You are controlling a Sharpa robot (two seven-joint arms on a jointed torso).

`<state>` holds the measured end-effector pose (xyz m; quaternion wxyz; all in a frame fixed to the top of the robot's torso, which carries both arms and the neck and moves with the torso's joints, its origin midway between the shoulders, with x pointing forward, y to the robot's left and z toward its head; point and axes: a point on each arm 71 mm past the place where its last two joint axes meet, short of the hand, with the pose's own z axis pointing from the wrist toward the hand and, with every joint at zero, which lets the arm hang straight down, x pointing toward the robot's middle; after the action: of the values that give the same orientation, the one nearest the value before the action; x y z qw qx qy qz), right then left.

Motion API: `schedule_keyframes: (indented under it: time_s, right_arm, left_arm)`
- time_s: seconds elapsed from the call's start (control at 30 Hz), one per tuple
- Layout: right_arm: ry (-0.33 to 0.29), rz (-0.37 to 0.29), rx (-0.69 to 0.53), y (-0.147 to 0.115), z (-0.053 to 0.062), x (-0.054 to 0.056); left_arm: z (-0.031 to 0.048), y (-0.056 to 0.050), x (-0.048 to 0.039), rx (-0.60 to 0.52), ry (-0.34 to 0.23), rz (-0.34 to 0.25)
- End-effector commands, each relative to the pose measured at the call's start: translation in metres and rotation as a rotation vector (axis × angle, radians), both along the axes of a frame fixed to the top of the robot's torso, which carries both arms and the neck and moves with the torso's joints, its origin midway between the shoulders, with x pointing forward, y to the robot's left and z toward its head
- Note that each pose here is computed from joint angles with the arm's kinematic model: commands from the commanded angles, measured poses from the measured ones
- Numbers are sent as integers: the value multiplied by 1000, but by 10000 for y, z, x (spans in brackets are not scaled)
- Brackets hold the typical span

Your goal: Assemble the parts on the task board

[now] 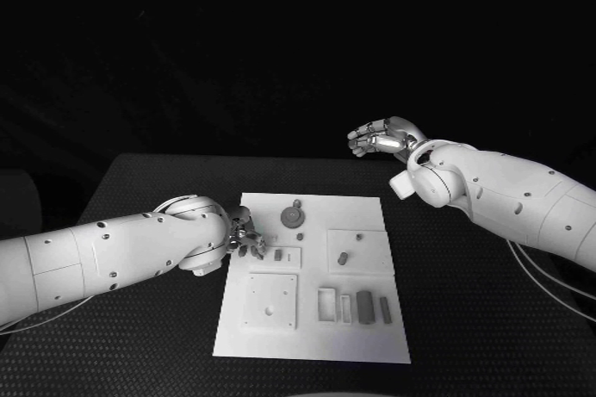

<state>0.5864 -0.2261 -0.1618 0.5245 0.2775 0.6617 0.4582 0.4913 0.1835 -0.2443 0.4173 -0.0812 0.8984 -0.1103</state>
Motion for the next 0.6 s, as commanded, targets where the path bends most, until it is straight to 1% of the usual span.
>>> schedule_keyframes:
  time_s: [0.03, 0.27, 0.6]
  right_arm:
    - [0, 16, 3, 13, 0, -5]
    - [-1, 16, 3, 11, 1, -5]
    - [-1, 17, 3, 18, 1, -7]
  left_arm:
    - [-18, 14, -4, 28, 1, -5]
    - [-21, 4, -8, 30, 6, -7]
    - [-20, -86, -22, 33, 7, -31]
